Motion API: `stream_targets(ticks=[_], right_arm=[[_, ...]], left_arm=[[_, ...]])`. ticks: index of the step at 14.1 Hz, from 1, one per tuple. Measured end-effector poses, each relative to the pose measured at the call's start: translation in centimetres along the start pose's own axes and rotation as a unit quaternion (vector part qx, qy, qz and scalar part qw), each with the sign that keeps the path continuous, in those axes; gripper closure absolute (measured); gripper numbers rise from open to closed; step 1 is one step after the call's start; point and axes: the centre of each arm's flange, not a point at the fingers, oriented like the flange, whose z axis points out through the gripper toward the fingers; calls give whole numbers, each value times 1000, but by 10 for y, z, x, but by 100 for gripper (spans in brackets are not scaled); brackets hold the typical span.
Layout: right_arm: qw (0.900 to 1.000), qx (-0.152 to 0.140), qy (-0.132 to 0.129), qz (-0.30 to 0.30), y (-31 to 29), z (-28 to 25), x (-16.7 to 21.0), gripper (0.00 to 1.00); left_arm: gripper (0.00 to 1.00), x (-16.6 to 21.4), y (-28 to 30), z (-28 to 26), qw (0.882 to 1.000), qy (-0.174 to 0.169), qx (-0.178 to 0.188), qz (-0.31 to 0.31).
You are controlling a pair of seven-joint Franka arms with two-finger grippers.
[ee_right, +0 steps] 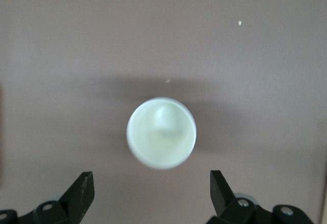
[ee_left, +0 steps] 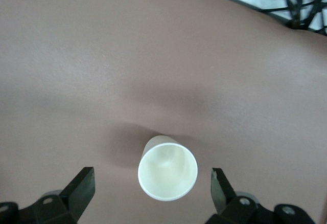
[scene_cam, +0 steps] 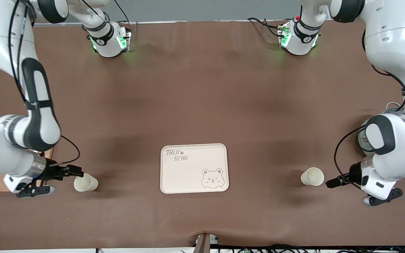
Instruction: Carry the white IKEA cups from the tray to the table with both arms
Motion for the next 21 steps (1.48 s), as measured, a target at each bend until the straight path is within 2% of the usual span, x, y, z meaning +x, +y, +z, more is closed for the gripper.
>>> stream_targets(ticks=[2,4,9,12,16,18,21], right_arm=[[1000,9,-20,20,-14,-50,-9,0],[999,3,-23,40,-36,-106,-23,0],[995,-79,-22,62,-150,-240,-94,0],[995,-82,-14,62,-167,-302,-147,0],[993,-73,9,95,-121,-333,-202,0],[992,-71,14,101,-103,-332,-213,0],[992,-71,24,100,-102,-331,-213,0]], left_arm=[[0,-4,0,-25,1000,-2,15,15],[0,-11,2,-50,999,-9,22,24],[0,-36,12,-126,998,-24,29,54],[0,-51,13,-174,997,-19,29,64],[0,-71,11,-223,997,-14,24,65],[0,-77,9,-233,997,-20,25,65],[0,-82,7,-251,998,-8,21,64]])
